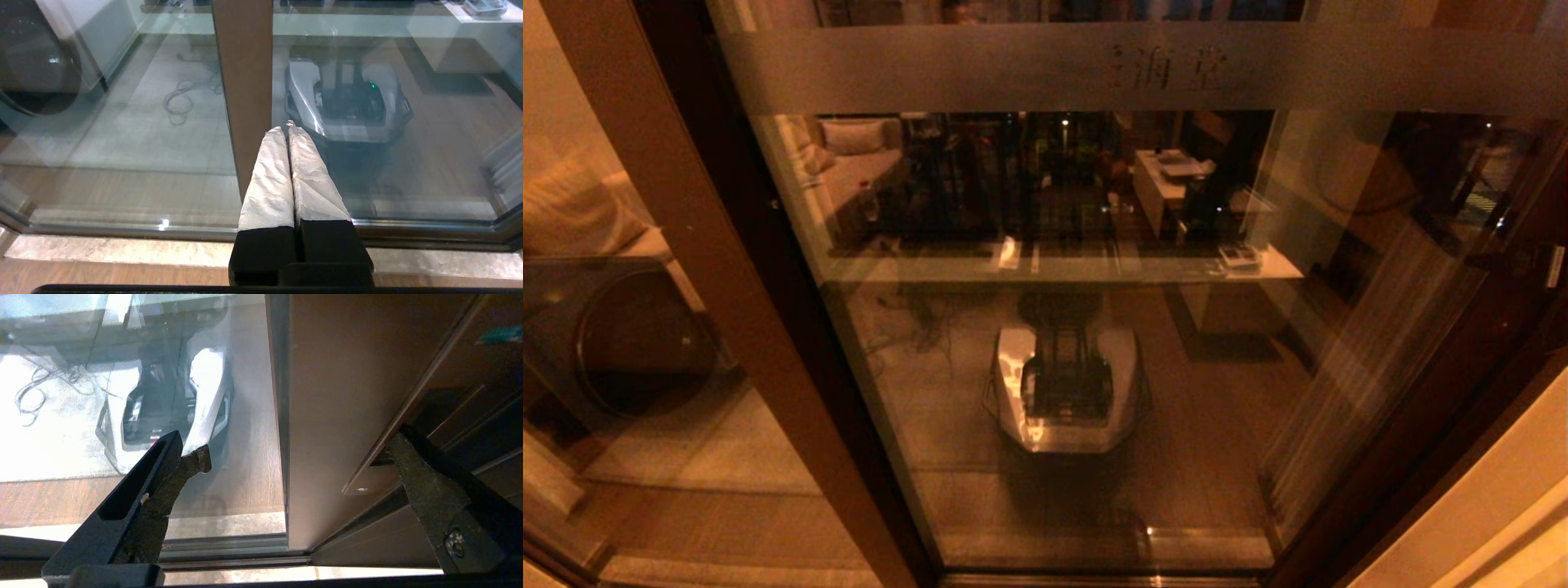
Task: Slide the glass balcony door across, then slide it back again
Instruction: Open the slid door
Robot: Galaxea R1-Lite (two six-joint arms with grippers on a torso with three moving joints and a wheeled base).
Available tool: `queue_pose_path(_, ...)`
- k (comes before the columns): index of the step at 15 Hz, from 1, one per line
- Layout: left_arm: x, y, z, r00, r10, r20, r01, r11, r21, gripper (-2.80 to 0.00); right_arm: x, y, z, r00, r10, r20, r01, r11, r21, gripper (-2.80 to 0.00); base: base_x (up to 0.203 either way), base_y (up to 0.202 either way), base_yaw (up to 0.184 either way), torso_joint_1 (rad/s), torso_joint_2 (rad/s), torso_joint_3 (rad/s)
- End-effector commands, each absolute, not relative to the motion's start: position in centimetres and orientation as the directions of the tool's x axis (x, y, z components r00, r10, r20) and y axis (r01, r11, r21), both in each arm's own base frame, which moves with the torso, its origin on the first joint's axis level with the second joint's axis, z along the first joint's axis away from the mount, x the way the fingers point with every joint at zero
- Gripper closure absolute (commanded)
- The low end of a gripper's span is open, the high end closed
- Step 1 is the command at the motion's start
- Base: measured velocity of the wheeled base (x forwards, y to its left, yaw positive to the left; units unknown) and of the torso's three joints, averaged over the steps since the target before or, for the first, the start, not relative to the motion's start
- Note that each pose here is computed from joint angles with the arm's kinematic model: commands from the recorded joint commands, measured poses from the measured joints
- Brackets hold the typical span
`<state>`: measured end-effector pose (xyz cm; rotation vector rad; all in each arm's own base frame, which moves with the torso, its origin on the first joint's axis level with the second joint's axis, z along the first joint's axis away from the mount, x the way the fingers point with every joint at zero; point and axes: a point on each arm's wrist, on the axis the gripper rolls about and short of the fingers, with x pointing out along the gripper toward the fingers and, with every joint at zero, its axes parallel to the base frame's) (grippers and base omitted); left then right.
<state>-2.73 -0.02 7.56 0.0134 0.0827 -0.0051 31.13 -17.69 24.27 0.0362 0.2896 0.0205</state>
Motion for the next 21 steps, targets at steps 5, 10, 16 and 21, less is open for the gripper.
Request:
queue_pose_path(5, -2.7, 0.0, 7.6, 0.996, -0.005, -0.084, 0.006, 1.0, 0.013, 0.0, 30.5, -16.4, 24.7, 0.959, 0.048, -0.28, -0.04, 0.999, 0.034, -2.8, 0.0, 0.0, 0.0, 0.0, 0.0, 0.0)
queue_pose_path(10, -2.7, 0.0, 7.6, 0.996, -0.005, -0.084, 0.006, 1.0, 0.013, 0.0, 30.6, -16.2, 24.5, 0.957, 0.053, -0.285, -0.046, 0.998, 0.034, -2.8, 0.0, 0.0, 0.0, 0.0, 0.0, 0.0)
queue_pose_path(16, -2.7, 0.0, 7.6, 0.996, -0.005, -0.084, 0.006, 1.0, 0.013, 0.0, 30.3, -14.5, 24.3, 0.95, 0.09, -0.298, -0.082, 0.996, 0.041, -2.8, 0.0, 0.0, 0.0, 0.0, 0.0, 0.0)
queue_pose_path(21, -2.7, 0.0, 7.6, 0.996, -0.005, -0.084, 0.006, 1.0, 0.013, 0.0, 30.3, -13.0, 24.5, 0.949, 0.092, -0.301, -0.088, 0.996, 0.026, -2.8, 0.0, 0.0, 0.0, 0.0, 0.0, 0.0)
